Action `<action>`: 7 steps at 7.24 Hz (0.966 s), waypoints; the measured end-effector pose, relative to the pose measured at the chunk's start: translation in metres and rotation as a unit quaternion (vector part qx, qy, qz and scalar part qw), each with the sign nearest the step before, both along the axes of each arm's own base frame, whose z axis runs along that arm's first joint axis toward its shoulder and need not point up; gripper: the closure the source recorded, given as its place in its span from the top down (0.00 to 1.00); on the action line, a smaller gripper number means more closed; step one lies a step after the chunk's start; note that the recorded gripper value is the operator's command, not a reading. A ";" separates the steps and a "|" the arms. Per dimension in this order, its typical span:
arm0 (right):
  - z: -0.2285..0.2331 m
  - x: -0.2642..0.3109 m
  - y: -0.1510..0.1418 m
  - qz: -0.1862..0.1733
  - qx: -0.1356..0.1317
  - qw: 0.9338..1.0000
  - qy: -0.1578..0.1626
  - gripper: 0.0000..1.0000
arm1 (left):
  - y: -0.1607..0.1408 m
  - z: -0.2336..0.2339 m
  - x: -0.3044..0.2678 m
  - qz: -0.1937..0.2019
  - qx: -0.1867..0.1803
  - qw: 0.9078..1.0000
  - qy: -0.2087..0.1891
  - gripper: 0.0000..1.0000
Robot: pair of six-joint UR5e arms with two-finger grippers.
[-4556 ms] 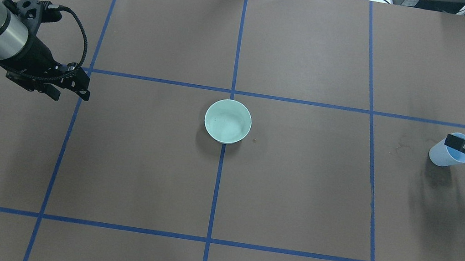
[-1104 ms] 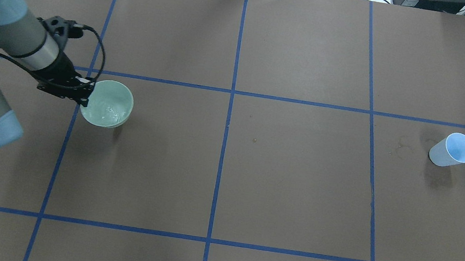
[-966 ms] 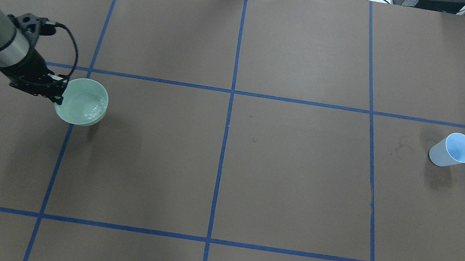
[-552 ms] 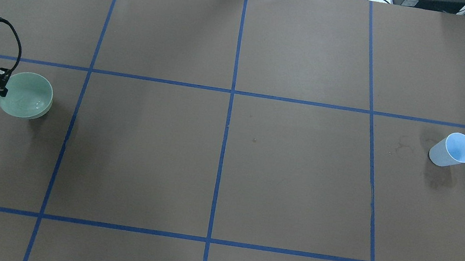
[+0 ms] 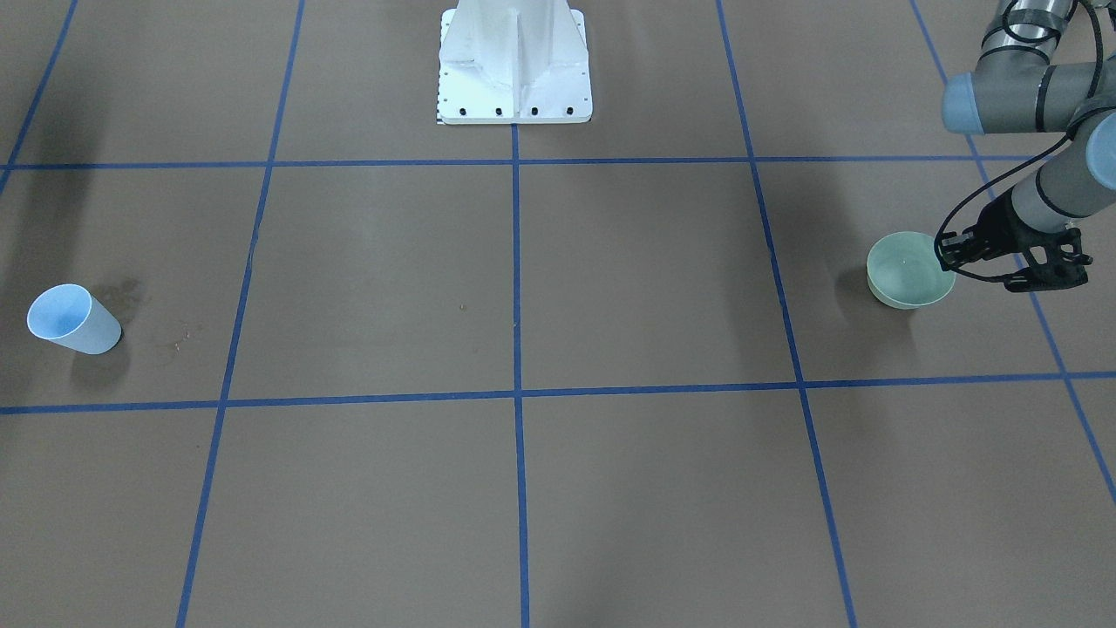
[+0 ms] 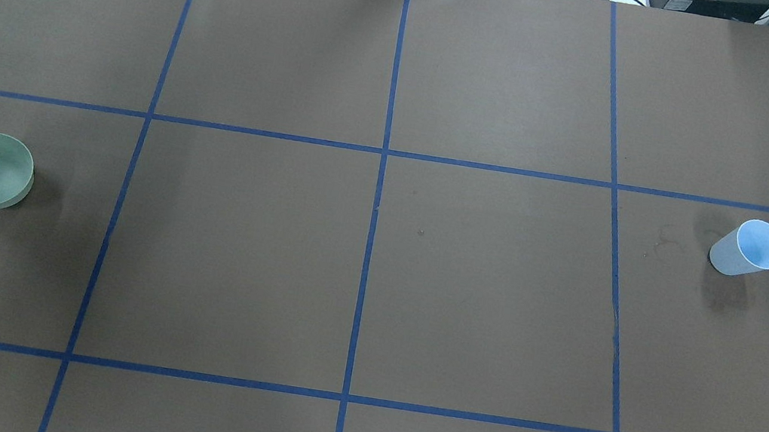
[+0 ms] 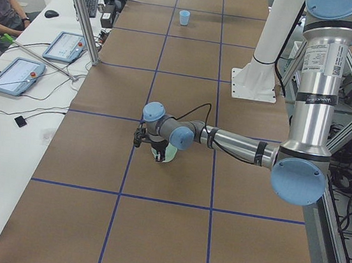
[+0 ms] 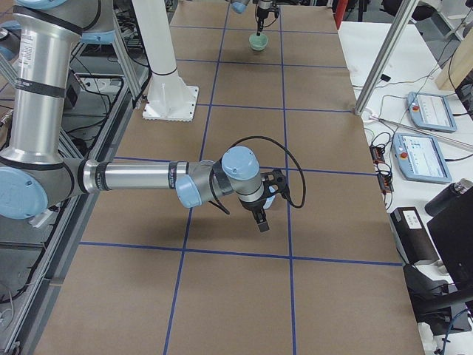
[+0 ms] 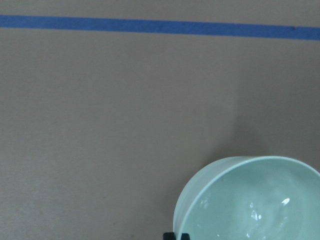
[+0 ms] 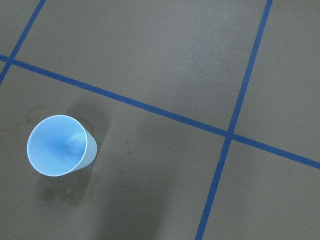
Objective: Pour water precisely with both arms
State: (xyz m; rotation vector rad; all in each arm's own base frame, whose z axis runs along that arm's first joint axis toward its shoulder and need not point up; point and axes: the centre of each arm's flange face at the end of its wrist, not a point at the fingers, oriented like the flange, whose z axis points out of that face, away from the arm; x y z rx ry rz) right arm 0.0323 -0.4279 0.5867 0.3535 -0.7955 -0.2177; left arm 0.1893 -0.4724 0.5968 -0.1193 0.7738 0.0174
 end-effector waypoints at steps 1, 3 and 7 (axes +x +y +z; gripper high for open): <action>-0.001 0.000 0.000 0.001 0.000 1.000 0.000 1.00 | 0.002 0.002 -0.003 0.002 -0.002 1.000 0.003 1.00; -0.002 0.001 0.000 0.003 -0.001 1.000 -0.001 1.00 | -0.002 0.002 -0.023 -0.010 0.004 1.000 0.006 1.00; -0.002 -0.005 -0.005 -0.001 -0.020 1.000 0.001 1.00 | 0.001 0.018 -0.094 -0.025 0.031 0.999 0.015 1.00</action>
